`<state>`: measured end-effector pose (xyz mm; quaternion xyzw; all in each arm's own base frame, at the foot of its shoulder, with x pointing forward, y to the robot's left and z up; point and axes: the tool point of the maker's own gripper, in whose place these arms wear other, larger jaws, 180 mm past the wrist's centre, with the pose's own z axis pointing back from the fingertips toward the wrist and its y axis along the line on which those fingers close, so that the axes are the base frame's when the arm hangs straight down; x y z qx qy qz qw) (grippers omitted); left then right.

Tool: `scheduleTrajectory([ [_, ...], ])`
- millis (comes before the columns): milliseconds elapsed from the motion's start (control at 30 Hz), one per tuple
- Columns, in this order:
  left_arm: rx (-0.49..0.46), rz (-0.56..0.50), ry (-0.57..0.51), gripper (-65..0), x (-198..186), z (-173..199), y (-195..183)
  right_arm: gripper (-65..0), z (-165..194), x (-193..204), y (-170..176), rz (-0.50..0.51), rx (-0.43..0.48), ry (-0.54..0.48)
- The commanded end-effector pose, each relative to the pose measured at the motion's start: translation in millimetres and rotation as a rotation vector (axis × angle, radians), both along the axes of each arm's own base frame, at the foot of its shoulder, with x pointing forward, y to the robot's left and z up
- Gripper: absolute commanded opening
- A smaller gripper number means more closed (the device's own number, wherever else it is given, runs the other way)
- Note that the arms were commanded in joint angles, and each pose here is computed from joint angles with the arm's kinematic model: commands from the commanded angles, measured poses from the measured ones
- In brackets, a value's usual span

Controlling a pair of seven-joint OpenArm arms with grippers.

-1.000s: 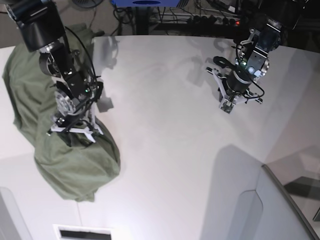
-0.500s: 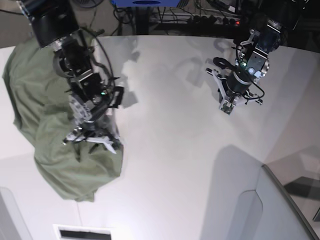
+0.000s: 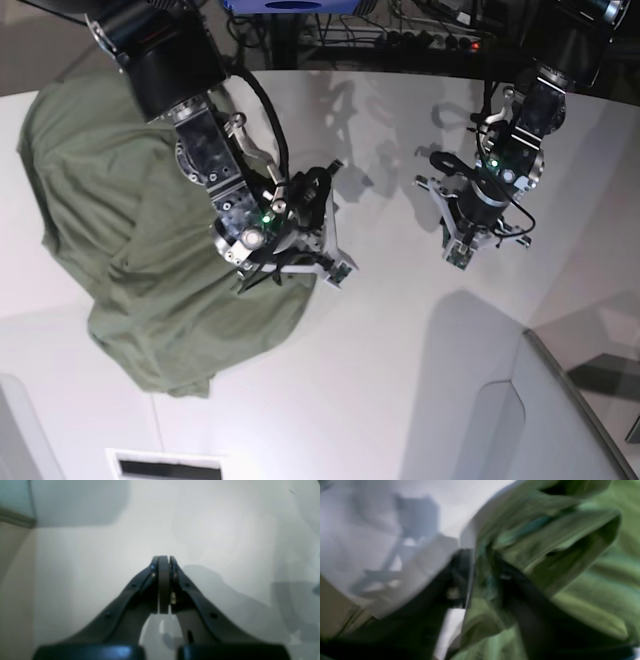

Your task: Layout the t-shirt on the table in an organized manner, then fold the t-shirt properly

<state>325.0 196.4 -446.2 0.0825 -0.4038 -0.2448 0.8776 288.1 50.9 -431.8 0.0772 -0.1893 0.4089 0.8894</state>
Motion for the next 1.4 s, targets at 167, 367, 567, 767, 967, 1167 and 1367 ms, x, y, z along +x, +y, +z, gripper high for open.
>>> scheduleTrajectory([
  [167, -0.012, -0.004, -0.103, -65.0, 35, 32, -3, -36.2, 46, 23, -29, -0.023, 0.006, -0.153],
  [367, -0.131, -0.024, -0.184, -65.0, 60, 58, -57, -53.7, 67, 28, -152, -0.389, -0.02, -0.212],
  [567, -0.349, -0.17, -0.183, -65.0, 62, 96, -170, -65.0, 25, -15, -231, -0.618, -0.068, -0.111],
  [767, -0.412, -0.162, -0.111, -65.0, 71, 85, -210, -65.0, -27, -52, -238, -0.626, -0.092, 0.035],
  [967, -0.372, -0.126, 0.005, -65.0, 64, 40, -200, -65.0, -53, -64, -237, -0.636, -0.081, 0.097],
  [1167, -0.328, -0.096, 0.101, -65.0, 52, 2, -188, -65.0, -68, -67, -237, -0.643, -0.082, 0.149],
  [1367, -0.195, -0.17, 0.185, -65.0, 37, -31, -173, -65.0, -67, -65, -257, -0.649, -0.122, 0.142],
])
